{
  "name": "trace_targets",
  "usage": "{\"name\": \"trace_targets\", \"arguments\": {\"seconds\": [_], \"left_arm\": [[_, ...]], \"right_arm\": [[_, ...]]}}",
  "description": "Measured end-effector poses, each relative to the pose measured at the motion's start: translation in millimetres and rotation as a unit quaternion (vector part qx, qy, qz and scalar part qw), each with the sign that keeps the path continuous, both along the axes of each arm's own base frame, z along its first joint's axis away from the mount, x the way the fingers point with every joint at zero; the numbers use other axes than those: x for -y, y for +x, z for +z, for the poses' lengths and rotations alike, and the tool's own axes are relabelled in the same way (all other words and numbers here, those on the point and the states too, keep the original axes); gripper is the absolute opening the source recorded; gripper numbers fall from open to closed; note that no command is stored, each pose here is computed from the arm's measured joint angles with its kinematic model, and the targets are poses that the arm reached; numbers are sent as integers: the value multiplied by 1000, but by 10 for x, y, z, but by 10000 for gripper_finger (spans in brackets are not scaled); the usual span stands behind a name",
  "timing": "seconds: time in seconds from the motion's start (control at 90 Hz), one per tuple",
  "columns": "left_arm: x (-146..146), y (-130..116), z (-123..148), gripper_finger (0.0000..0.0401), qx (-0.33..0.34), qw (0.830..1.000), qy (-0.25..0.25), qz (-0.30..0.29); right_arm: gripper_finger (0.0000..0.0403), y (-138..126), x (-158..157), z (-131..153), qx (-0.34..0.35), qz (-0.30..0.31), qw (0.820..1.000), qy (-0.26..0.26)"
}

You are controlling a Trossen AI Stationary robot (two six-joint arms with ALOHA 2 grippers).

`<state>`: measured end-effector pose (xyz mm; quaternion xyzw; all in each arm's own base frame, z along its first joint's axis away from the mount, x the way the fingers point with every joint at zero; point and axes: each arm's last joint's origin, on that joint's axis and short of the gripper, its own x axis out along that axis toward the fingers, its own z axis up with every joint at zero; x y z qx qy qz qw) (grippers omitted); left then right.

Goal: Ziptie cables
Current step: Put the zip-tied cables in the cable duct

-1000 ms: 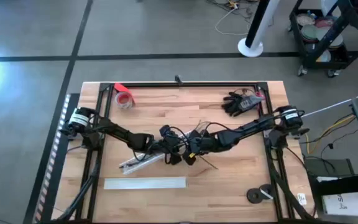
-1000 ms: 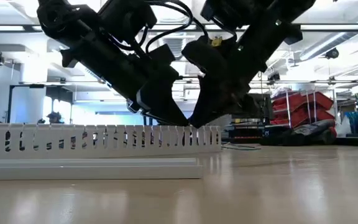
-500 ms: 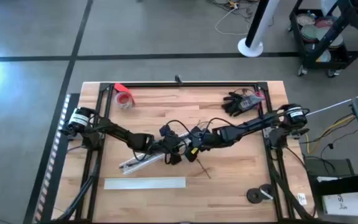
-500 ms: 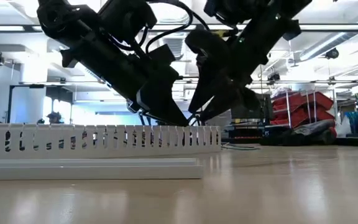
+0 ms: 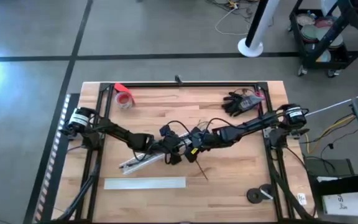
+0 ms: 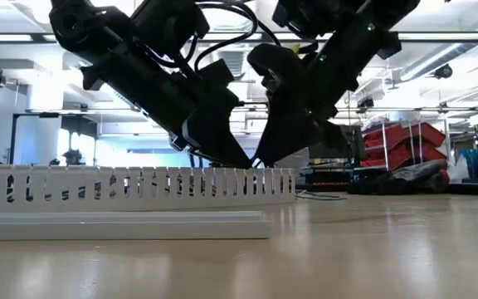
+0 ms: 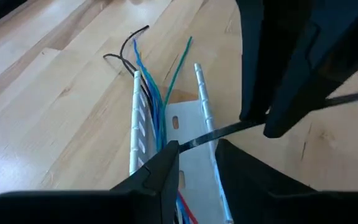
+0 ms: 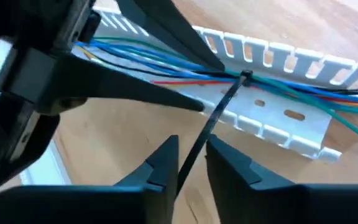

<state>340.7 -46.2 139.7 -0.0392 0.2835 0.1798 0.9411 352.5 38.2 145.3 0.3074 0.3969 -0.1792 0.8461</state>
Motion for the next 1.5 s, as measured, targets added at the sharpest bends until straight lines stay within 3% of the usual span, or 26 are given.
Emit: {"name": "trace_targets", "arguments": {"seconds": [0.167, 0.6, 0.967, 1.5], "left_arm": [[0, 0, -1, 98, 0, 1000, 0, 0], [0, 2, 2, 98, 2, 1000, 0, 0], [1, 5, 3, 98, 5, 1000, -1, 0], [1, 6, 4, 98, 6, 1000, -1, 0]], "right_arm": [[4, 1, 7, 2, -1, 22, 999, -34], [0, -29, -139, -3, -12, 89, 990, -105], [0, -41, -197, 14, -22, 97, 982, -163], [0, 85, -234, -159, -54, 124, 974, -179]]}}
